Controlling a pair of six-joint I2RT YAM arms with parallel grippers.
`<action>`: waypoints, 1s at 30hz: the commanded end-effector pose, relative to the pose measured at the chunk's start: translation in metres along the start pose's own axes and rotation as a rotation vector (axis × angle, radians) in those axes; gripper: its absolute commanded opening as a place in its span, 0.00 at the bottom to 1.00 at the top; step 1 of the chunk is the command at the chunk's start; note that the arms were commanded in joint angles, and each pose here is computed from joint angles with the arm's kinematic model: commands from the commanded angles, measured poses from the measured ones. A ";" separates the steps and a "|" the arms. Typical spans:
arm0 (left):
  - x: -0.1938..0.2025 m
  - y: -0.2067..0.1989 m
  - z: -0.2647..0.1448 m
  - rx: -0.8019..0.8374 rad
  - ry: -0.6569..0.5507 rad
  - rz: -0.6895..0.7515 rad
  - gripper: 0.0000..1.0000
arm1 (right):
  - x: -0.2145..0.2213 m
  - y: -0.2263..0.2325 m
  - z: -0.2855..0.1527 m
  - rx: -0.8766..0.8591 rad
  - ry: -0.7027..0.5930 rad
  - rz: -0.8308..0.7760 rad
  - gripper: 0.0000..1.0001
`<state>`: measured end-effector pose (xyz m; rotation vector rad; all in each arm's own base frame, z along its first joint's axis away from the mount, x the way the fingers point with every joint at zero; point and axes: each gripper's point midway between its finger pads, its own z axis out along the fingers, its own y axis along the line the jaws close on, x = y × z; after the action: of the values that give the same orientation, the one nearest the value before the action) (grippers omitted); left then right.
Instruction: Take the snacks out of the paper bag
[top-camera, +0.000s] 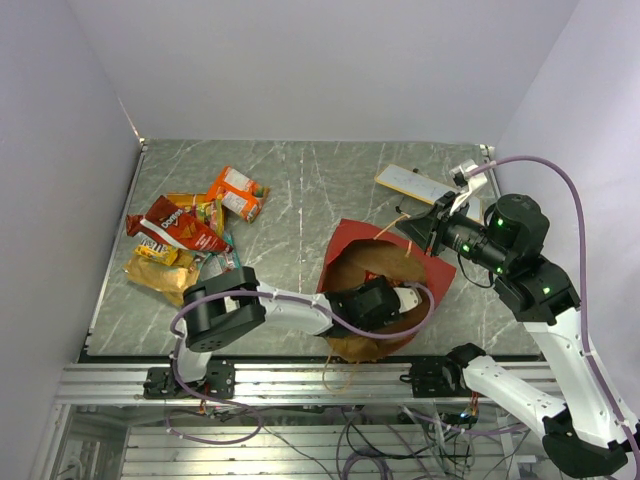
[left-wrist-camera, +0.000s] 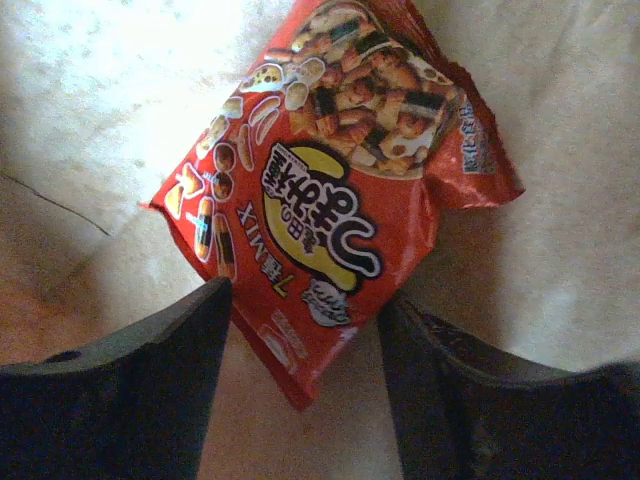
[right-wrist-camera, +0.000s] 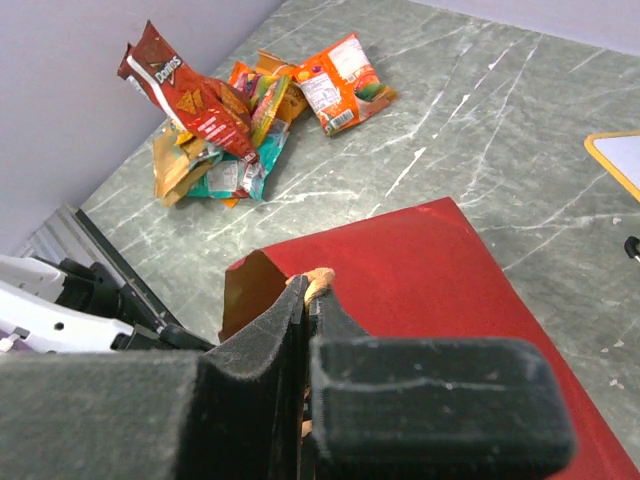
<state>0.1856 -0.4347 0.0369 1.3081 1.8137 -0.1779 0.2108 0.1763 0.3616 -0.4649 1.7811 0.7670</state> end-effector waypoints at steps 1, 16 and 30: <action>-0.029 0.021 0.008 -0.041 -0.060 -0.036 0.60 | -0.013 0.003 -0.007 0.002 -0.039 -0.012 0.00; -0.071 0.033 -0.044 0.042 -0.116 -0.149 0.07 | -0.016 -0.012 -0.010 0.078 -0.061 -0.075 0.00; -0.100 0.041 -0.149 0.199 -0.228 -0.253 0.07 | -0.028 -0.035 -0.003 0.202 -0.086 -0.076 0.00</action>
<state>0.1585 -0.4192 0.1902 1.1390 1.7947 -0.5578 0.2333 0.1551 0.3629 -0.3926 1.7736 0.5892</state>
